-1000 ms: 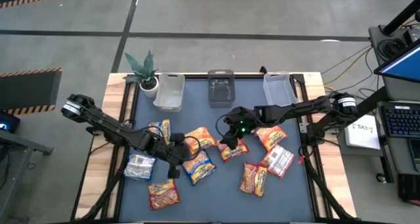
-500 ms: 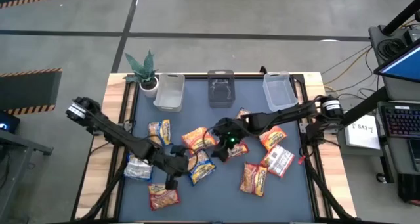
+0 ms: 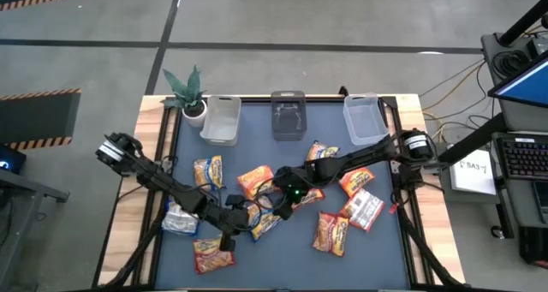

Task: Sort Maruchan noodles
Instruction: Put the blue noodle pack into the black bin

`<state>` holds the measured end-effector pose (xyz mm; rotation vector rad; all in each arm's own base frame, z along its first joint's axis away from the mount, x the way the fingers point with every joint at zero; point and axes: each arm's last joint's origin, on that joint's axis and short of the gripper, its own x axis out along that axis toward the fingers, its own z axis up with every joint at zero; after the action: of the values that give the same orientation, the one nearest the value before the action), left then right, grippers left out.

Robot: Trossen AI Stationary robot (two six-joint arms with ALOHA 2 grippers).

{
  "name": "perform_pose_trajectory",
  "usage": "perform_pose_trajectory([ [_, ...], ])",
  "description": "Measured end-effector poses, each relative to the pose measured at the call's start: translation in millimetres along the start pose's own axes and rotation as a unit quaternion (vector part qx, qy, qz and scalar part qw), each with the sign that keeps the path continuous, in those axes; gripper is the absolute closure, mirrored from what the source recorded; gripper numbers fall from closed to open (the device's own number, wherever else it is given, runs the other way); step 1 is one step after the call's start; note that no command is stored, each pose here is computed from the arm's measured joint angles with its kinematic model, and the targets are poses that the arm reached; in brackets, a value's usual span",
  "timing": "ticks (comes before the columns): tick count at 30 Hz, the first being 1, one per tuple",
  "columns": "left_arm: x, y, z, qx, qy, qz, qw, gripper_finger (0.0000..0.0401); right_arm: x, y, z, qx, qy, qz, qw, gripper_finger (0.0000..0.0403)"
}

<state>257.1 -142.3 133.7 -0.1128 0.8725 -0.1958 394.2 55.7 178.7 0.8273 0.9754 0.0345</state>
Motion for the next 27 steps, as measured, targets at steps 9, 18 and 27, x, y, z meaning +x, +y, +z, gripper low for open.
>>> perform_pose_trajectory([
  [9, 3, 9, -20, -0.032, -0.004, 0.014, 0.999, 0.0401, 14, -11, 0, -0.01, -0.018, -0.04, 0.999, 0.0078],
  [18, 1, 10, -29, -0.074, -0.012, -0.025, 0.997, 0.0401, 17, -14, 3, -0.018, -0.042, -0.053, 0.998, 0.0078],
  [27, -9, 3, -4, 0.005, -0.085, -0.002, 0.996, 0.0401, 40, -27, 1, -0.02, -0.033, -0.062, 0.997, 0.0078],
])
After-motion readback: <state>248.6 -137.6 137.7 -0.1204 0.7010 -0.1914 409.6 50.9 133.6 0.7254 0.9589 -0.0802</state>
